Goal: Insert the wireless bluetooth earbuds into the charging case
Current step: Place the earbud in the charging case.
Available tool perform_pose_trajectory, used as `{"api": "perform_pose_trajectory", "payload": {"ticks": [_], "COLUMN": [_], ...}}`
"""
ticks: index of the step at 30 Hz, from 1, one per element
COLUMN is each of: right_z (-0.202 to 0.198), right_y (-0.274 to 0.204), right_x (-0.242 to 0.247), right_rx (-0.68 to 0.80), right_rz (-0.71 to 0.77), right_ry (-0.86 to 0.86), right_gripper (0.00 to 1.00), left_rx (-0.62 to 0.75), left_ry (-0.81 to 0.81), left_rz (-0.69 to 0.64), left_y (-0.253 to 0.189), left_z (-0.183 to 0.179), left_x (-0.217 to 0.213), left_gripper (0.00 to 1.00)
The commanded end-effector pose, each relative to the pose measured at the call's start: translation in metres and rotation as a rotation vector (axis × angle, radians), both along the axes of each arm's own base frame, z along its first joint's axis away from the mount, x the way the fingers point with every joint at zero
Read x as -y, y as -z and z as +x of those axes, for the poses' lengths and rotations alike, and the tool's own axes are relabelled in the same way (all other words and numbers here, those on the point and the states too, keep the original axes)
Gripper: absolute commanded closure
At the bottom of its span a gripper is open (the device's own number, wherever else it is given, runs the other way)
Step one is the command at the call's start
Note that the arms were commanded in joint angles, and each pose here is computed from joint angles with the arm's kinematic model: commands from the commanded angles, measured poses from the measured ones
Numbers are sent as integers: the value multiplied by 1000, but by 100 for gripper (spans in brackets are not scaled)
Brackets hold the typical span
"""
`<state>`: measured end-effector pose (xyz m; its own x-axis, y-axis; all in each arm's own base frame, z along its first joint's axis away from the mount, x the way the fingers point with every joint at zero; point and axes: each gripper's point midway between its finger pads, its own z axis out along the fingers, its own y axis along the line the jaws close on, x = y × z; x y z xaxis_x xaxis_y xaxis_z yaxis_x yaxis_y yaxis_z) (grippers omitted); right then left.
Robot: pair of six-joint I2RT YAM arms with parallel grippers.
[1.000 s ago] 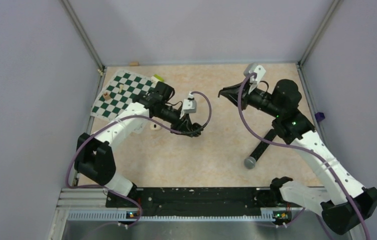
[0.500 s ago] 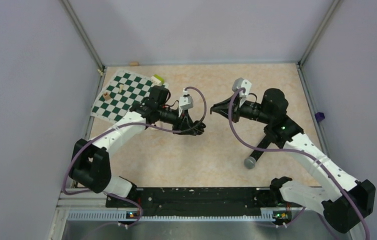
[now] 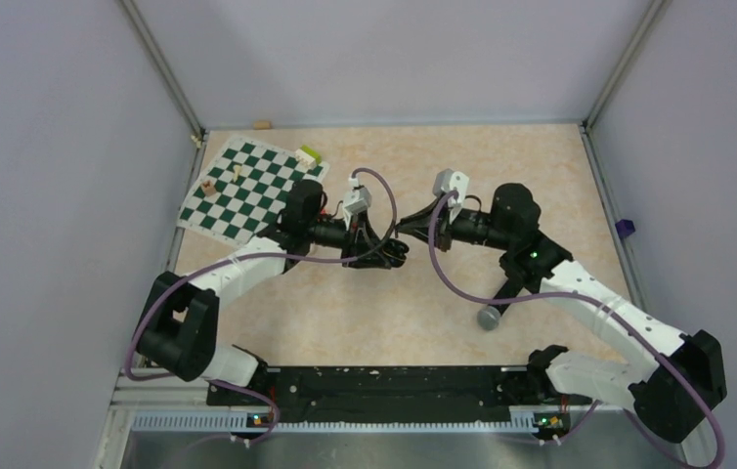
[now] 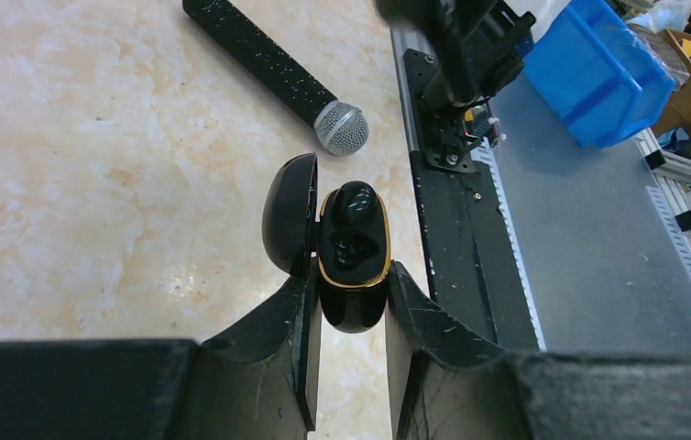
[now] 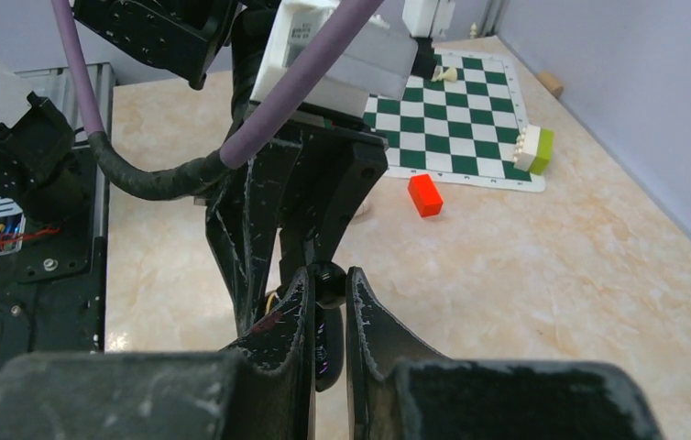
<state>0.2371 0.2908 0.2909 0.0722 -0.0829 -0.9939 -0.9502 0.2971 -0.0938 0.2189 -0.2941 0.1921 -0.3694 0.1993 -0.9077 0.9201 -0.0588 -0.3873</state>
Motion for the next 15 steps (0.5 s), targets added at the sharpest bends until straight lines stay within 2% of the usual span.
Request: {"api": "perform_pose_trajectory", "payload": {"ticks": [1,6,15], "right_z": [-1,-6,-4], "right_y": [-5,8,15], "right_x": [-9,-21,-26], "right_rx": [46,31,53], "right_rz": [26,1,-25], "right_ry": [-19,-49,-29], "right_gripper": [100,100,100], "left_rx": [66,71,70], "left_ry": [50,49,56], "left_rz": [-148,-206,-207], "left_y": [-39,-48,-48], "left_z": [-6,-11,-13], "left_x": [4,2,1], "left_gripper": [100,100,100]}}
